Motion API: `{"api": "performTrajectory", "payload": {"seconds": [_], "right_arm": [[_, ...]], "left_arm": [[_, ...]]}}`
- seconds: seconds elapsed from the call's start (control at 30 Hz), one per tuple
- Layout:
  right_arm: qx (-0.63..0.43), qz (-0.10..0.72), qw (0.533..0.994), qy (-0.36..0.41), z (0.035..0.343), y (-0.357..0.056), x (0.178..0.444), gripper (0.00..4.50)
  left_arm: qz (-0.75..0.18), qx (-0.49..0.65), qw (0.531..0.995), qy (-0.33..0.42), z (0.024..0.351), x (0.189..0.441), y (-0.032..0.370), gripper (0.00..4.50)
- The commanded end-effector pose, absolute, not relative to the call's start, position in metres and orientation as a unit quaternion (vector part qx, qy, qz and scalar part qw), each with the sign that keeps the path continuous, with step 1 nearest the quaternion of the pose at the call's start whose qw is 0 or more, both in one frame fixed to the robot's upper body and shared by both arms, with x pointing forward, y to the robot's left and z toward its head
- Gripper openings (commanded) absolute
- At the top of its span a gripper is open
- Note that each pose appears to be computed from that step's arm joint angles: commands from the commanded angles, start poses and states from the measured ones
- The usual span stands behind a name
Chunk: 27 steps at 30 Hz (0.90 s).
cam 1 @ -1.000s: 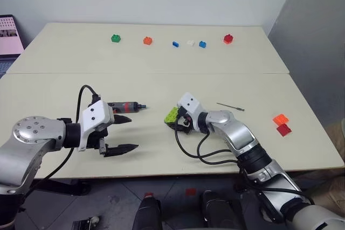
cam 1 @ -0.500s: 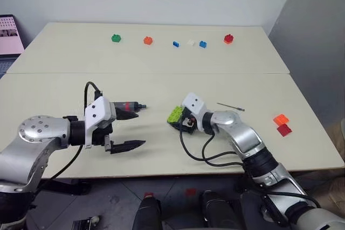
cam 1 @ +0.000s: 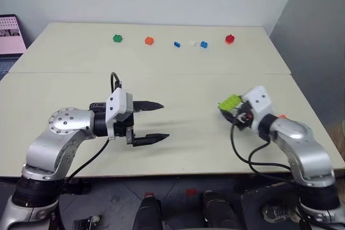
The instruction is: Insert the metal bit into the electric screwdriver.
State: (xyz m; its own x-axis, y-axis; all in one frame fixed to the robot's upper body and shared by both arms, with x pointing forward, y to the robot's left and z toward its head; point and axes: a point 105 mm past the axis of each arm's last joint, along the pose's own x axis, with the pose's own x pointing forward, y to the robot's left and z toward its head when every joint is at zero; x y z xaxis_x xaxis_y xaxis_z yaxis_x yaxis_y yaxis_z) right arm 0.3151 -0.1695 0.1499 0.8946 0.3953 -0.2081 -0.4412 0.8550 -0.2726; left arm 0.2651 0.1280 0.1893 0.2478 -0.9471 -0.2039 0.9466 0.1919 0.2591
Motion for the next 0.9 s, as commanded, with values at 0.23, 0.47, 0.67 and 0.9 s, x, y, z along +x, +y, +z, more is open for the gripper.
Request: {"api": "performTrajectory", "payload": {"seconds": [0.23, 0.47, 0.67, 0.9], "right_arm": [[-0.144, 0.063, 0.986, 0.06, 0.138, -0.245, 0.273, 3.47], [-0.114, 0.008, 0.991, 0.071, 0.125, -0.267, 0.262, 3.47], [-0.08, -0.026, 0.993, 0.089, 0.117, -0.284, 0.265, 3.47], [-0.05, -0.038, 0.993, 0.097, 0.115, -0.294, 0.273, 3.47]], "left_arm": [[-0.658, 0.15, 0.737, -0.041, 0.198, 0.267, 0.105, 4.5], [-0.672, 0.15, 0.724, -0.046, 0.197, 0.265, 0.099, 4.5], [-0.675, 0.15, 0.721, -0.047, 0.195, 0.266, 0.097, 4.5], [-0.674, 0.152, 0.722, -0.046, 0.193, 0.266, 0.098, 4.5]]}}
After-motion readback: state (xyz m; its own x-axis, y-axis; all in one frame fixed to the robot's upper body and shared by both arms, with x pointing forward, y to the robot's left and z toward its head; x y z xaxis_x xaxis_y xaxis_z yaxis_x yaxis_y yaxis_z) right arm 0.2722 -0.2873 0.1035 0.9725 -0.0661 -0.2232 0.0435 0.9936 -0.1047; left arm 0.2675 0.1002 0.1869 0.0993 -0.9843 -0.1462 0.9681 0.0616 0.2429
